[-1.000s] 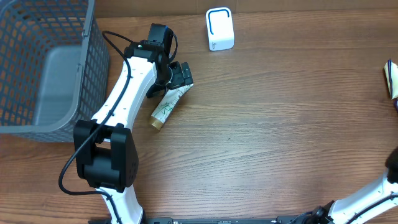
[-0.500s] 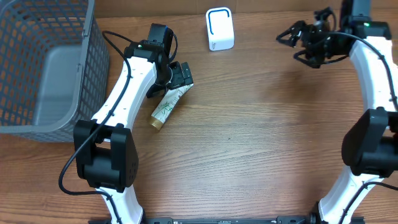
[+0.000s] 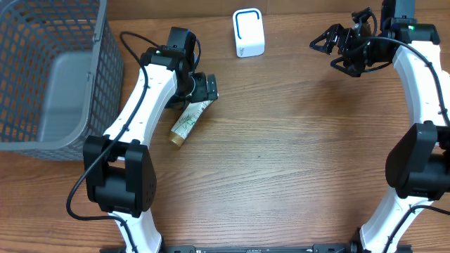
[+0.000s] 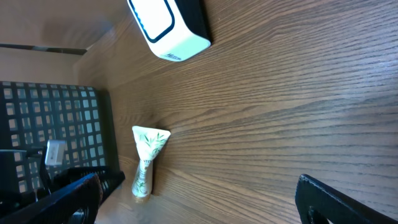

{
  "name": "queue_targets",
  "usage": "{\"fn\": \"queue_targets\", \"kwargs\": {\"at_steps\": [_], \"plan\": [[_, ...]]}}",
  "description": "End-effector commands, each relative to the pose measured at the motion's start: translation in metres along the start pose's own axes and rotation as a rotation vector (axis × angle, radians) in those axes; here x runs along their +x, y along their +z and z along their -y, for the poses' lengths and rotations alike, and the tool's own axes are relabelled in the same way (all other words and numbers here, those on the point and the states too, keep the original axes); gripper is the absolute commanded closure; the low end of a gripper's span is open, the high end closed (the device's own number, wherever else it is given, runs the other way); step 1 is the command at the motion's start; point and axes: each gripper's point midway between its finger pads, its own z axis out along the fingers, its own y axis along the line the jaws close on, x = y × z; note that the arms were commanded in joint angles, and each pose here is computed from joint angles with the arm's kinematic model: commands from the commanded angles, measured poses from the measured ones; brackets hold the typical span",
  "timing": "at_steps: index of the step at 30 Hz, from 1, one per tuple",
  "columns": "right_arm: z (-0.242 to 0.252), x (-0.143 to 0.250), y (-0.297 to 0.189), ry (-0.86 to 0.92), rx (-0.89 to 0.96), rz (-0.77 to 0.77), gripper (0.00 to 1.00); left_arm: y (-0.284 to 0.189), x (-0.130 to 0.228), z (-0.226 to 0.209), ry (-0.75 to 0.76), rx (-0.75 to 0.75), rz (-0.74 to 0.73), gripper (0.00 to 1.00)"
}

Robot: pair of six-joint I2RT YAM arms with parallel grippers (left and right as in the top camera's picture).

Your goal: Scan the item barcode

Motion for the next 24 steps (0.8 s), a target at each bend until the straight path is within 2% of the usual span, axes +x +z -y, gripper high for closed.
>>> {"fn": "queue_targets", "kwargs": {"at_steps": [1, 5, 7, 8, 9, 10, 11, 12, 14, 15, 16, 19, 20, 21, 24], "plan": [[-0.005, 0.000, -0.006, -0.023, 0.002, 0.015, 0.00, -0.003, 0.007, -0.017, 0.255, -0.107, -0.033, 0.00], [-0.005, 0.000, -0.006, -0.023, 0.002, 0.015, 0.00, -0.006, 0.001, -0.036, 0.257, -0.217, -0.010, 0.00], [-0.005, 0.000, -0.006, -0.023, 0.002, 0.015, 0.00, -0.006, -0.002, -0.036, 0.257, -0.217, 0.001, 0.00], [-0.005, 0.000, -0.006, -0.023, 0.002, 0.015, 0.00, -0.004, 0.001, -0.030, 0.309, -0.177, -0.019, 0.00], [-0.005, 0.000, -0.006, -0.023, 0.002, 0.015, 0.00, 0.002, 0.014, -0.016, 0.455, -0.082, -0.070, 0.00], [-0.005, 0.000, -0.006, -0.023, 0.002, 0.015, 0.00, 0.010, 0.024, -0.009, 0.540, -0.034, -0.101, 0.13], [-0.005, 0.000, -0.006, -0.023, 0.002, 0.015, 0.00, 0.015, 0.026, -0.009, 0.529, -0.039, -0.104, 0.19], [-0.005, 0.000, -0.006, -0.023, 0.002, 0.015, 0.00, 0.021, 0.029, -0.009, 0.525, -0.048, -0.109, 0.12], [-0.005, 0.000, -0.006, -0.023, 0.002, 0.015, 0.00, 0.031, 0.033, -0.012, 0.535, -0.085, -0.114, 0.10], [-0.005, 0.000, -0.006, -0.023, 0.002, 0.015, 0.00, 0.039, 0.033, -0.023, 0.524, -0.176, -0.103, 0.07], [-0.005, 0.000, -0.006, -0.023, 0.002, 0.015, 0.00, 0.042, 0.033, -0.028, 0.514, -0.216, -0.096, 0.09], [-0.005, 0.000, -0.006, -0.023, 0.002, 0.015, 0.00, 0.057, 0.037, -0.032, 0.520, -0.262, -0.074, 0.20], [-0.005, 0.000, -0.006, -0.023, 0.002, 0.015, 0.00, 0.060, 0.038, -0.035, 0.520, -0.274, -0.074, 0.31], [-0.005, 0.000, -0.006, -0.023, 0.002, 0.015, 0.00, 0.066, 0.040, -0.040, 0.513, -0.289, -0.067, 0.53], [-0.005, 0.000, -0.006, -0.023, 0.002, 0.015, 0.00, 0.072, 0.041, -0.050, 0.455, -0.329, -0.047, 0.66]]}}
